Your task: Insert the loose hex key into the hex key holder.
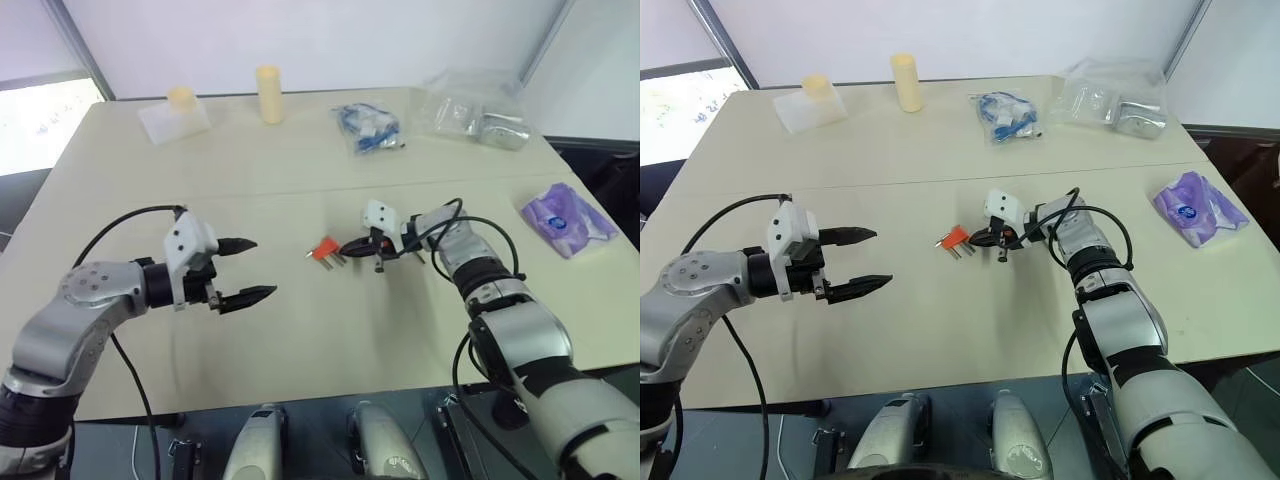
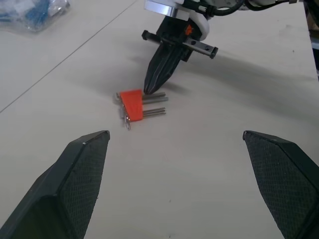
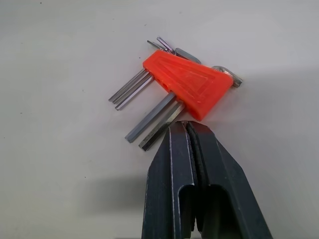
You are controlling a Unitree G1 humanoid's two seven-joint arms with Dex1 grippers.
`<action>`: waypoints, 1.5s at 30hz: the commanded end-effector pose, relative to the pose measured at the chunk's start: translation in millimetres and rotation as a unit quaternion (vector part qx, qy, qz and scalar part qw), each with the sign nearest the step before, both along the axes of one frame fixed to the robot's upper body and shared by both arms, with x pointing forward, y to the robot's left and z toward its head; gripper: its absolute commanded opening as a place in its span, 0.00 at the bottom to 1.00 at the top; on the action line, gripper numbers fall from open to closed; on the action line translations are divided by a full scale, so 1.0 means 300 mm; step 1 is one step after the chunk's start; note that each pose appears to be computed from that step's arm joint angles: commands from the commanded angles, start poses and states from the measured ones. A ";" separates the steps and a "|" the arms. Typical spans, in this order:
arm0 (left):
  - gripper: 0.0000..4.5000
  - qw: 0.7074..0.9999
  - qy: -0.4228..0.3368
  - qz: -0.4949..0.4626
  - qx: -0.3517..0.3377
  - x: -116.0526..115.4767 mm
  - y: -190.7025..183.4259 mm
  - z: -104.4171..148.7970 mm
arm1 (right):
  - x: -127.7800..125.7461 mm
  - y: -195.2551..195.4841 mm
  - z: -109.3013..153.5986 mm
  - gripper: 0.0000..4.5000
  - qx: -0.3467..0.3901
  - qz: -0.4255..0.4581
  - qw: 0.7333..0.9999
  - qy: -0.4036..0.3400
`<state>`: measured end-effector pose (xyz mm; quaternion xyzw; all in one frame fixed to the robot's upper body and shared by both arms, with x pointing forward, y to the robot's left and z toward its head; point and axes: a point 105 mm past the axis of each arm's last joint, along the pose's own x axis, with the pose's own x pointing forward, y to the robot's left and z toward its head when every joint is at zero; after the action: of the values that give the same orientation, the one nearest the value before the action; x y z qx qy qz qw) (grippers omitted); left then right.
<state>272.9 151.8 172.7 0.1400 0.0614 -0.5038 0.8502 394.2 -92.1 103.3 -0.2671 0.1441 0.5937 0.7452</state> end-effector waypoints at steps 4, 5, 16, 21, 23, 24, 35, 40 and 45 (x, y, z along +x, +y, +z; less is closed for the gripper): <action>1.00 1.000 -0.028 -0.007 0.001 0.003 -0.011 0.036 | -0.077 0.066 -0.009 0.01 0.010 0.071 0.996 0.054; 1.00 1.000 -0.028 -0.007 0.001 0.003 -0.011 0.036 | -0.087 0.074 -0.007 0.01 0.012 0.078 0.995 0.057; 1.00 1.000 -0.028 -0.006 0.000 0.004 -0.016 0.035 | -0.099 0.203 0.006 0.01 0.061 0.064 0.996 0.020; 1.00 1.000 -0.030 -0.007 0.000 0.005 -0.019 0.034 | -0.115 0.146 0.018 0.01 0.051 0.065 0.996 0.026; 1.00 1.000 -0.031 -0.007 0.000 0.005 -0.020 0.033 | -0.119 0.107 0.026 0.01 0.039 0.062 0.997 0.021; 1.00 1.000 -0.031 -0.007 0.000 0.005 -0.021 0.033 | -0.121 0.095 0.030 0.01 0.036 0.059 0.997 0.018; 1.00 0.999 -0.031 -0.009 -0.003 0.016 -0.022 0.028 | -0.145 0.064 0.037 0.20 0.062 -0.037 0.997 0.002; 1.00 0.999 -0.033 -0.002 0.001 0.023 -0.001 0.033 | -0.136 0.062 0.038 0.80 0.082 -0.141 0.986 0.029; 1.00 0.999 -0.035 0.005 0.004 0.032 0.015 0.037 | -0.173 0.077 0.014 0.90 0.094 -0.189 0.976 0.059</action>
<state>281.9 153.5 170.4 0.1413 0.0600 -0.4996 0.8525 344.6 -72.2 99.2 -0.1361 0.1905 0.4707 0.8507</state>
